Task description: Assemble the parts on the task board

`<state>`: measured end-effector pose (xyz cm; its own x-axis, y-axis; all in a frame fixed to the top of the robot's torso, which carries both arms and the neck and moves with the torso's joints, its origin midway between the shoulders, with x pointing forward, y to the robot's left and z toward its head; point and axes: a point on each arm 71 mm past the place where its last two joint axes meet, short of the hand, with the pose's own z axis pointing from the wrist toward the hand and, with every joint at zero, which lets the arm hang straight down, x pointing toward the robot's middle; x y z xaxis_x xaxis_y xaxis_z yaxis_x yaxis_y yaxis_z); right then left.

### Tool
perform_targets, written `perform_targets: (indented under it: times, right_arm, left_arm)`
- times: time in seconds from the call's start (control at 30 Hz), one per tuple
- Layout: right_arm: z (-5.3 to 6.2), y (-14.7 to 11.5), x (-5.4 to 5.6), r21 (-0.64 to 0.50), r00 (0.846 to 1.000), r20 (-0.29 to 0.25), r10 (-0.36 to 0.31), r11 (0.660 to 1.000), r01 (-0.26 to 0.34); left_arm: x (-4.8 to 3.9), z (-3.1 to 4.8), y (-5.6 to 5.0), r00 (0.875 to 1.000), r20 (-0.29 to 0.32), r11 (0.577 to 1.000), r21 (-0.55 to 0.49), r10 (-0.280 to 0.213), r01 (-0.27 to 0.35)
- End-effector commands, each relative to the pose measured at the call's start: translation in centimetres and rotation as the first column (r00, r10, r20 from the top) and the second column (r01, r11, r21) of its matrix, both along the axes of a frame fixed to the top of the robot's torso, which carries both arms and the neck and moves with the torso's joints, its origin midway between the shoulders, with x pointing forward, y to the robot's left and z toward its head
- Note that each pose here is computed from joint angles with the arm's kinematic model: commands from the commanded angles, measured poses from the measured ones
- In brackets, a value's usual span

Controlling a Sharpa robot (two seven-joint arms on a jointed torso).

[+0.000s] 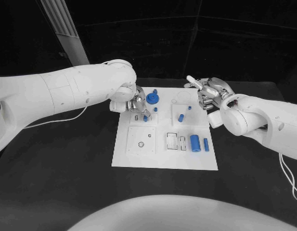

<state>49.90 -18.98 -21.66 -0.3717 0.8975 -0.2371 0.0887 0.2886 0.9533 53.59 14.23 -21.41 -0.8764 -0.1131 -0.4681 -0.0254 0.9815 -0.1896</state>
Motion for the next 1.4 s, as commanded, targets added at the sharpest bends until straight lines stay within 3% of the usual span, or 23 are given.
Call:
perform_targets:
  times: [0.03,0.9,1.27,1.4]
  right_arm:
    - [0.1,0.1,0.0,0.002,1.0,0.006,0.006,1.0,-0.006]
    - [0.1,0.0,0.0,0.0,1.0,0.005,0.003,1.0,-0.003]
    - [0.1,0.0,0.1,-0.001,1.0,0.004,0.001,1.0,-0.001]
    - [0.1,-0.1,0.1,-0.001,1.0,0.003,0.001,1.0,-0.001]
  left_arm:
    - [-0.05,-0.01,0.1,1.0,-0.011,1.0,0.02,-0.006,0.006]
    - [0.13,0.18,0.1,1.0,0.025,0.999,-0.043,0.0,0.001]
    - [0.61,1.82,1.4,0.996,0.082,0.995,-0.094,0.025,-0.017]
    - [0.72,2.27,1.7,0.996,0.073,0.991,-0.129,0.047,-0.037]
